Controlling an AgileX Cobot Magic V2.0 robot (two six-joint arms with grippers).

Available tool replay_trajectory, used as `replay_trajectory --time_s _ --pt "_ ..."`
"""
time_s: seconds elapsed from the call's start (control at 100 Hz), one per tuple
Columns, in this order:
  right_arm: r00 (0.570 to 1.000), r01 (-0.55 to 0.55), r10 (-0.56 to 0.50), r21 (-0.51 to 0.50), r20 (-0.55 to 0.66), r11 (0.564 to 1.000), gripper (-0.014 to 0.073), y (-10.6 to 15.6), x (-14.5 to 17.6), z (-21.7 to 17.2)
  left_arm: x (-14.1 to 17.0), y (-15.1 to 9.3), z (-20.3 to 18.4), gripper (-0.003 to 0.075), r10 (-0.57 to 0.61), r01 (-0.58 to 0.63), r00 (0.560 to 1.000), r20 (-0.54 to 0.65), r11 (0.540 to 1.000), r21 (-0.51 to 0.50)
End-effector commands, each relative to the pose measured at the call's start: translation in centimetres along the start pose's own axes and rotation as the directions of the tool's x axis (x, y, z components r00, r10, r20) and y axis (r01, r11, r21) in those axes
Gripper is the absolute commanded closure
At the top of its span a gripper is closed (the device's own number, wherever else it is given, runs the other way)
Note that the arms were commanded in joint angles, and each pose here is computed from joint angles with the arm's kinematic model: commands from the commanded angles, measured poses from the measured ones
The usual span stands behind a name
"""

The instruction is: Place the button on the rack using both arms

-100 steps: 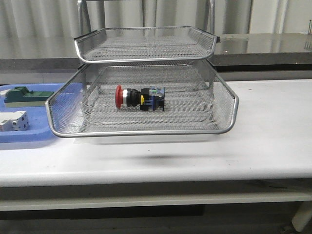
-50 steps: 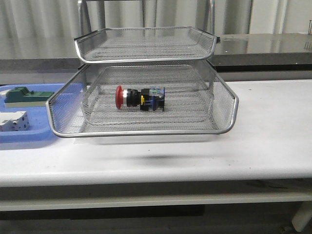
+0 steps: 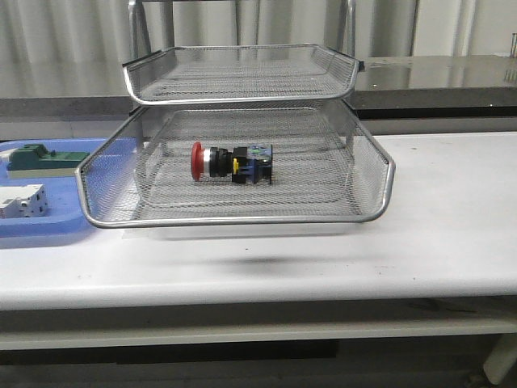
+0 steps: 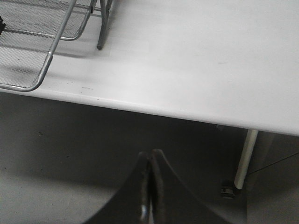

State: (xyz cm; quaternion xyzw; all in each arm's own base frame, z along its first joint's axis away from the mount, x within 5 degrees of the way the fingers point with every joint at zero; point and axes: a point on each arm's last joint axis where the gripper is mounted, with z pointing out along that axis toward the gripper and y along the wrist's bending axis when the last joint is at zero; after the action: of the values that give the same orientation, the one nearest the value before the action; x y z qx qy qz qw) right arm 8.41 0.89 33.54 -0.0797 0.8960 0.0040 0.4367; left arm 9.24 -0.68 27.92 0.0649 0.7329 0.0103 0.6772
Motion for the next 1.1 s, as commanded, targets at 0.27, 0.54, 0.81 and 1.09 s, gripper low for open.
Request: replay_trajectory --time_s 0.27,0.54,0.81,1.09 --pt "0.996 0.003 -0.004 0.005 0.092 1.0 0.0663 -0.09 -1.26 -0.67 -1.65 0.17 -0.1 0.0276 -0.017 0.018 0.994 0.108 1.0 -0.01" --pt "0.996 0.003 -0.004 0.005 0.092 1.0 0.0663 -0.09 -1.26 -0.67 -1.65 0.17 -0.1 0.0561 -0.017 0.018 0.994 0.108 1.0 -0.01" --pt "0.996 0.003 -0.004 0.005 0.092 1.0 0.0663 -0.09 -1.26 -0.67 -1.63 0.17 -0.1 0.0716 -0.017 0.018 0.994 0.106 1.0 -0.009" --pt "0.995 0.002 -0.002 0.004 0.1 1.0 0.0663 -0.08 -1.33 -0.67 -1.63 0.17 -0.1 0.0716 -0.017 0.018 0.994 0.106 1.0 -0.009"
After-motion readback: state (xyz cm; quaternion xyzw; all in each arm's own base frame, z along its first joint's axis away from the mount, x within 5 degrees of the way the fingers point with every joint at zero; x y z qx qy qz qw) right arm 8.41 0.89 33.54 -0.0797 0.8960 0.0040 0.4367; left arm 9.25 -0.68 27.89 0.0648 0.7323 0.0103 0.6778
